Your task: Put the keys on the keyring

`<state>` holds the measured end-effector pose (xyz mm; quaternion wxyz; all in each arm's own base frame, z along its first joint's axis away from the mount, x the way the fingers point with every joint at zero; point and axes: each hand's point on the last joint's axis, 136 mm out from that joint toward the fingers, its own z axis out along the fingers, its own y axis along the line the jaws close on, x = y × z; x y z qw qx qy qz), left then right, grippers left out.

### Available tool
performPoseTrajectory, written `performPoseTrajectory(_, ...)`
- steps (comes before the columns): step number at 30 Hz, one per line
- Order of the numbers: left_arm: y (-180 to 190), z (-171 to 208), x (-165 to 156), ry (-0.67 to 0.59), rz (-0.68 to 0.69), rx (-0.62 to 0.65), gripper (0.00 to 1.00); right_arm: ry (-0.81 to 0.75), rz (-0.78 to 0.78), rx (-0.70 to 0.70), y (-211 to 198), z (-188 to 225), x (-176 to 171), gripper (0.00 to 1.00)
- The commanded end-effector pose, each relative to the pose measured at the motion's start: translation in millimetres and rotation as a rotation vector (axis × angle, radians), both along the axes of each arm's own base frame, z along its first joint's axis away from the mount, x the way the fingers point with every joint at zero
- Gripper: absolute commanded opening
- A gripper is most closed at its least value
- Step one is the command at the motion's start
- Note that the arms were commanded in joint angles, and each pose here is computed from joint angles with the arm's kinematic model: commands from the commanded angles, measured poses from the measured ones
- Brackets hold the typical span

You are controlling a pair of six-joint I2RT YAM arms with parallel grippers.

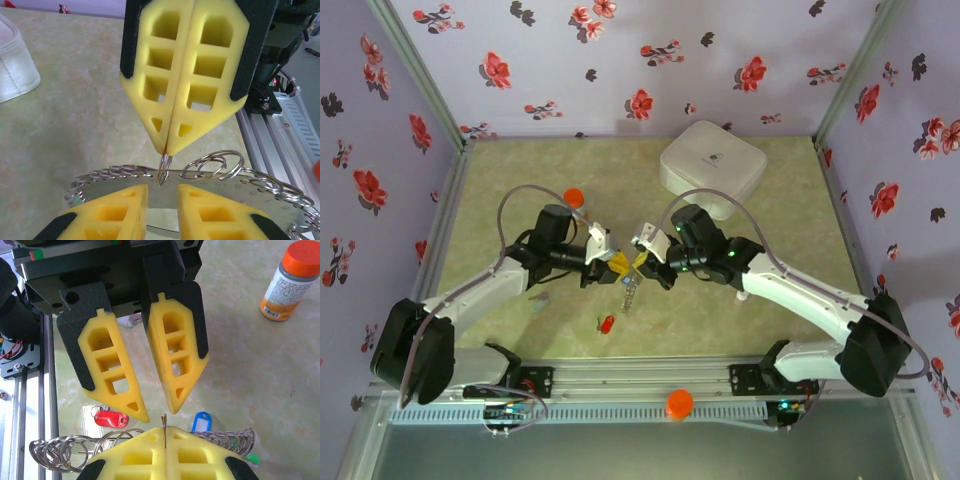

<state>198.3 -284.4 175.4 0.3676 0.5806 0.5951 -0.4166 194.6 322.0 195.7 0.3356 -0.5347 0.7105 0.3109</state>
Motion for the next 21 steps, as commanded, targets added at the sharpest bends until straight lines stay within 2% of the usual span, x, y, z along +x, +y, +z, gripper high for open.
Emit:
performPoseTrajectory(1,-3,-7,-12,-0.002,-0.067,0.003,0.23,0.0,0.059,0.006,7,0,-10,0.0)
performPoseTrajectory(8,-5,-9,-17,-0.003,-0.087,0.008,0.17,0.008,0.081,0.016,11,1,-14,0.0)
performPoseTrajectory(12,-4,-11,-19,-0.015,-0.096,0.017,0.02,0.013,0.084,0.009,11,-1,-15,0.0)
performPoseTrajectory(15,-3,-10,-16,-0.051,-0.081,0.029,0.0,-0.006,0.08,0.004,8,-1,-15,0.0)
performPoseTrajectory(16,-3,-9,-14,-0.069,-0.073,0.034,0.0,-0.026,0.069,0.003,5,-1,-14,0.08)
performPoseTrajectory(17,-2,-9,-12,-0.086,-0.062,0.043,0.0,-0.046,0.052,0.0,2,-2,-11,0.28)
performPoseTrajectory(18,-2,-7,-10,-0.112,-0.052,0.054,0.0,-0.082,0.032,0.001,-2,0,-9,0.38)
performPoseTrajectory(21,0,-3,-1,-0.235,0.005,0.121,0.0,-0.203,-0.068,-0.01,-23,9,4,0.46)
